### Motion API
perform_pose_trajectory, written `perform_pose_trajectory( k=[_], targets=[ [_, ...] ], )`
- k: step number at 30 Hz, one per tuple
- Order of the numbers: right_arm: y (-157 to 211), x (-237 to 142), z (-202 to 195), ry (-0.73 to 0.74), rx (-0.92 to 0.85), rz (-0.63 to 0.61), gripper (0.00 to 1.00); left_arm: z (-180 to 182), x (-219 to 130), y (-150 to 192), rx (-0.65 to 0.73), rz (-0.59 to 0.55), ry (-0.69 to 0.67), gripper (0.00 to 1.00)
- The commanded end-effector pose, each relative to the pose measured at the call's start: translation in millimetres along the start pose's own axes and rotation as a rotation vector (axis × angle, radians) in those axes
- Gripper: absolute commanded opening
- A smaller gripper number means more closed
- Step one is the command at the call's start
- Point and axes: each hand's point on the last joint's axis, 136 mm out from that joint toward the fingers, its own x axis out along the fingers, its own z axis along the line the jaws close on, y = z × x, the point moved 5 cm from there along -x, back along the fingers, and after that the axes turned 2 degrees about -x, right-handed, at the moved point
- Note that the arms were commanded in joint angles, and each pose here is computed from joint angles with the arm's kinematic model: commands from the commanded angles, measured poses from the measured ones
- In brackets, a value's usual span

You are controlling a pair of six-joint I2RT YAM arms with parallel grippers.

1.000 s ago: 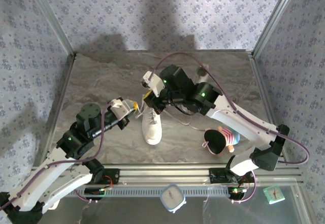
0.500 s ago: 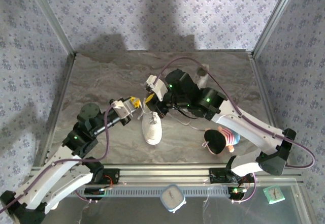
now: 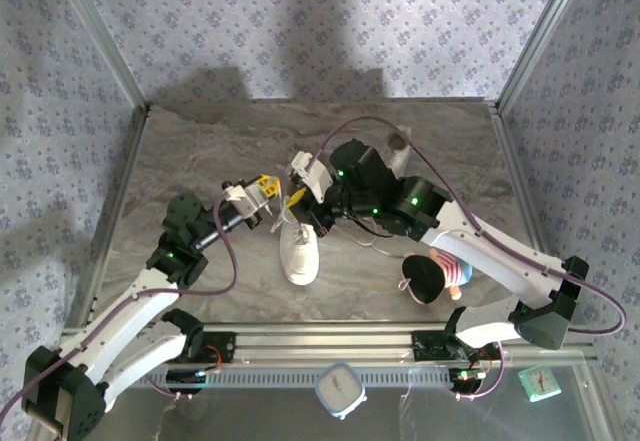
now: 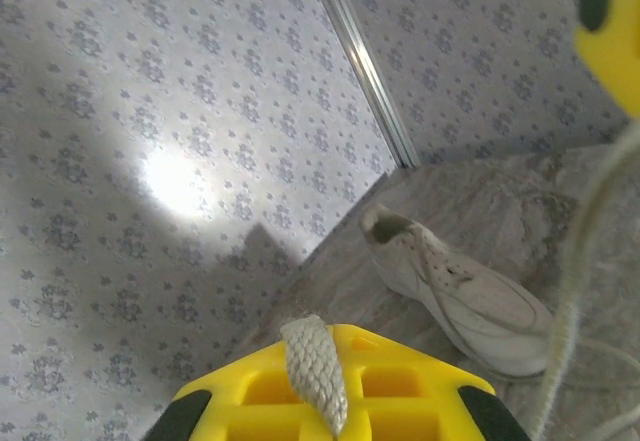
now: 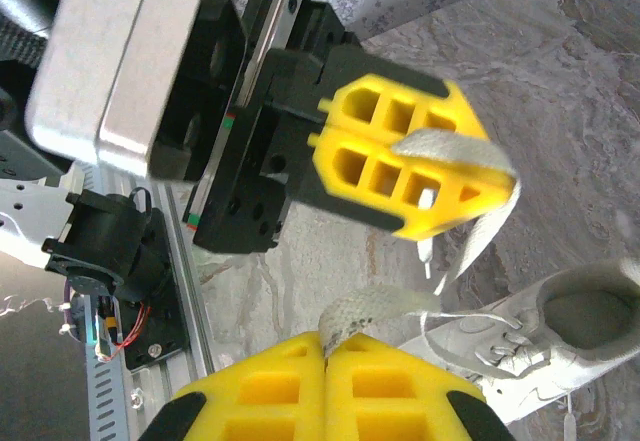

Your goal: Tie the shoes

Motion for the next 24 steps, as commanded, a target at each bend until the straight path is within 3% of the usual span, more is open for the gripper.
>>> perform_pose_trajectory(
  k=[1,14,24],
  targets=[
    [-2.8,-6.1,6.1,-0.024,-0.002,-0.026,0.00,4.6,1.3,-22.9,-0.012,-0.137,0.002,0.00],
    [-4.9,-6.9,5.4,-0.017,-0.004,-0.037,0.00,2.5,-2.3,-3.7,-0.297,-0.175,-0.042,0.00],
    [-5.4,-5.8,5.7,-0.019,-0.004,-0.044,0.00,-0.4,-2.5,12.2,-0.526,-0.139,-0.084,0.00]
  ],
)
